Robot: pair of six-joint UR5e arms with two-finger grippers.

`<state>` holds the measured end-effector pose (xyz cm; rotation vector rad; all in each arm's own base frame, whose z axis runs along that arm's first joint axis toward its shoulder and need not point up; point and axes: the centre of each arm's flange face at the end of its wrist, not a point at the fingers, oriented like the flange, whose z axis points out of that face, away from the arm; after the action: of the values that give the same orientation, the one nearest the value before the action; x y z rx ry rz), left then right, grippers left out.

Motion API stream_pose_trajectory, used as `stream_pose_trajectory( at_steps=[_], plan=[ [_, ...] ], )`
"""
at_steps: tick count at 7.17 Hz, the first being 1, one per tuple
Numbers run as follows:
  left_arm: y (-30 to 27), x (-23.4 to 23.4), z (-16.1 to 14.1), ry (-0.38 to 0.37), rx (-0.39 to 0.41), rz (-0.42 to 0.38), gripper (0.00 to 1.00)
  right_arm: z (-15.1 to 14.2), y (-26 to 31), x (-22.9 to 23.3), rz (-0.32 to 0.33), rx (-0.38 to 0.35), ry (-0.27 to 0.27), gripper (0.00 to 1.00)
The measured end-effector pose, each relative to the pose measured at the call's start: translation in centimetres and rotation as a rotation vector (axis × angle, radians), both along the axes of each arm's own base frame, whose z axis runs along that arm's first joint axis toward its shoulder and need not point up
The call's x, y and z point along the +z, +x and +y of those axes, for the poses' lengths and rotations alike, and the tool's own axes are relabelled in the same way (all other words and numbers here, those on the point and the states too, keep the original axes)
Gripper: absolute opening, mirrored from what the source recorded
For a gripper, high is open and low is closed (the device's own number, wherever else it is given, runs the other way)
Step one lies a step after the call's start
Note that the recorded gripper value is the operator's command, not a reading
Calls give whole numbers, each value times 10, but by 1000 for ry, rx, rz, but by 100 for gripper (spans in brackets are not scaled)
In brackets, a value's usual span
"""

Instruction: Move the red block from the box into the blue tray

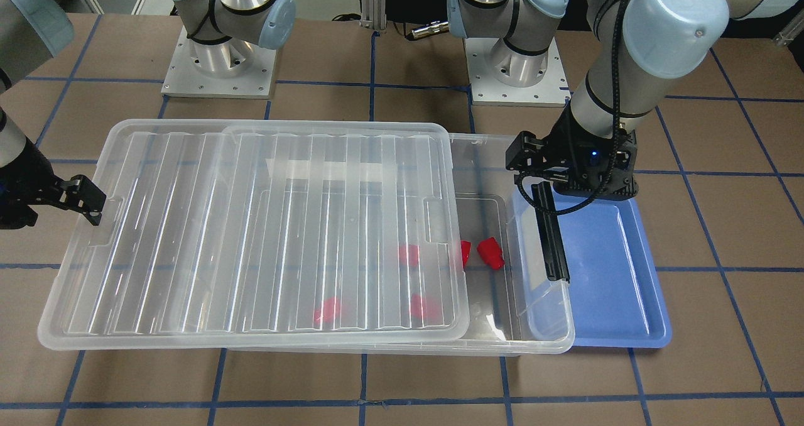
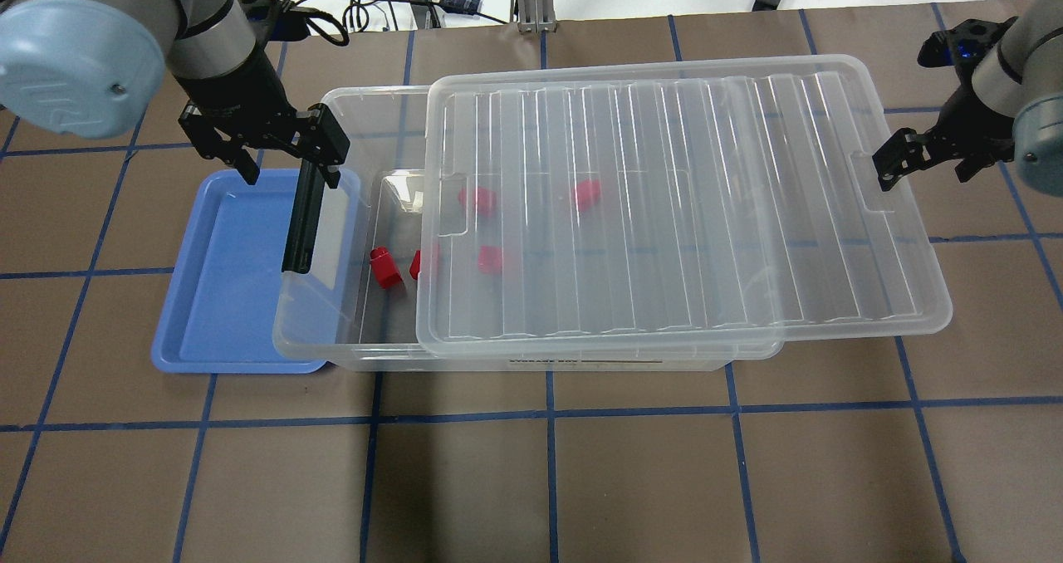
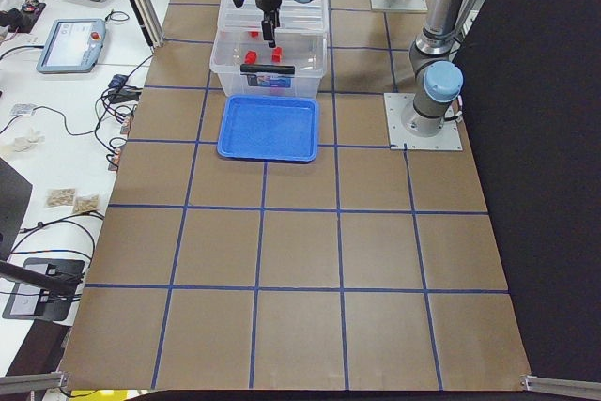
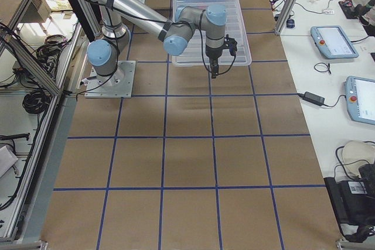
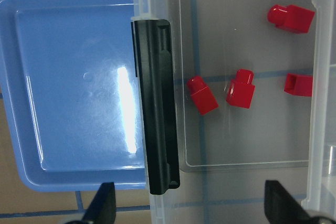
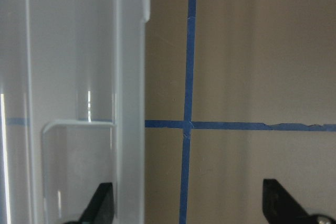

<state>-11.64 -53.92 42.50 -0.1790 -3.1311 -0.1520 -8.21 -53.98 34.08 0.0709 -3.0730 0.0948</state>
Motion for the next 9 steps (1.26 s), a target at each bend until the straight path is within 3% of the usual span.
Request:
stream_pose_trajectory(
  at_steps=[5,9],
  plan=[
    [-18,-52,10,-27,-26,40,100,-2,-14,5,6,-12,-12,100],
    [-26,-86,4,-5,-72,60,97,-8,-20,11,17,-7,-25,100]
  ],
)
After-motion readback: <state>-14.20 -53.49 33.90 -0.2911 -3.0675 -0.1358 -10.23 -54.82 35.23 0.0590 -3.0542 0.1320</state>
